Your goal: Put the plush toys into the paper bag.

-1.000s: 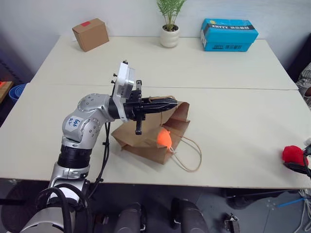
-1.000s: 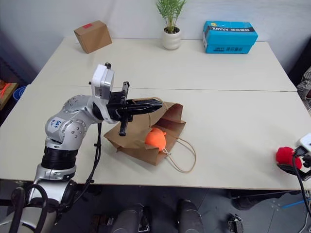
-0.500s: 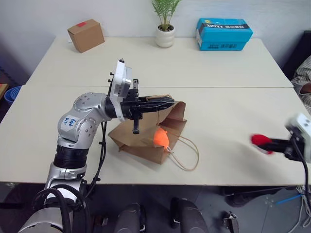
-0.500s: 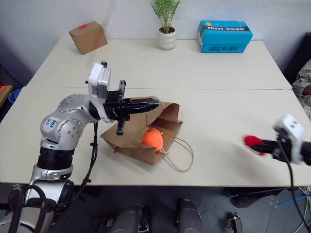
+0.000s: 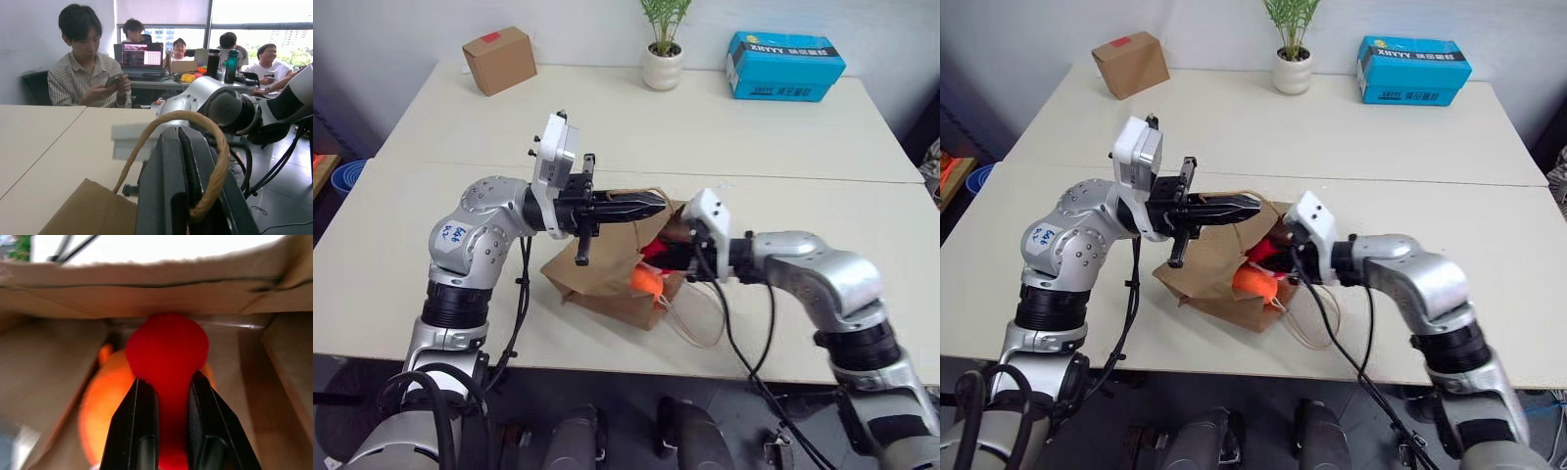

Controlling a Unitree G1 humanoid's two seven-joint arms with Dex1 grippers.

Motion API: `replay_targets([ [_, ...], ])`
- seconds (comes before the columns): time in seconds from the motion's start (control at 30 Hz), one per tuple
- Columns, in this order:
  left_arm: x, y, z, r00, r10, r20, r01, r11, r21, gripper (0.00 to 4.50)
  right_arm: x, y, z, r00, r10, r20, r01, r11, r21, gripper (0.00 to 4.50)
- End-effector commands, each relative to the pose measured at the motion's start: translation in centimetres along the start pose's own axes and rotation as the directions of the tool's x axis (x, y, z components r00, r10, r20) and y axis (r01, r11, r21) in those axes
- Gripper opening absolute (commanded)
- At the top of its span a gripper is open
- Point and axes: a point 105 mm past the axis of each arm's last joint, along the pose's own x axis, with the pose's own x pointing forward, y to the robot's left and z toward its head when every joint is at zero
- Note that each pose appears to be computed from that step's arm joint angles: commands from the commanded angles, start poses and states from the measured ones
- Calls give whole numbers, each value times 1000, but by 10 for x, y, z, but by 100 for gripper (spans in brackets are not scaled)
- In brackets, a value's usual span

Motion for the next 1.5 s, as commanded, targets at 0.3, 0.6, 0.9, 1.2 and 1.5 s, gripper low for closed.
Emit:
replay_targets([
  [0.3,-1,-7,4,1000,-8,-1,8,1000,30,0,32,-33,7,959,-243,142,257,963,-84,60],
  [0.6,-7,-2,7,1000,25,-3,-25,999,44,0,0,-2,16,984,-28,175,22,999,33,352],
  [0.9,-10,-3,7,999,33,-6,-33,998,48,0,-50,-6,-16,997,71,-23,-66,983,174,413],
  [1.2,-8,-4,9,1000,28,-3,-28,998,52,0,-39,-23,-66,979,10,-203,51,955,292,396],
  [1.5,-8,-1,9,999,35,0,-35,998,61,0,-47,6,-56,974,180,-138,-99,883,458,108],
])
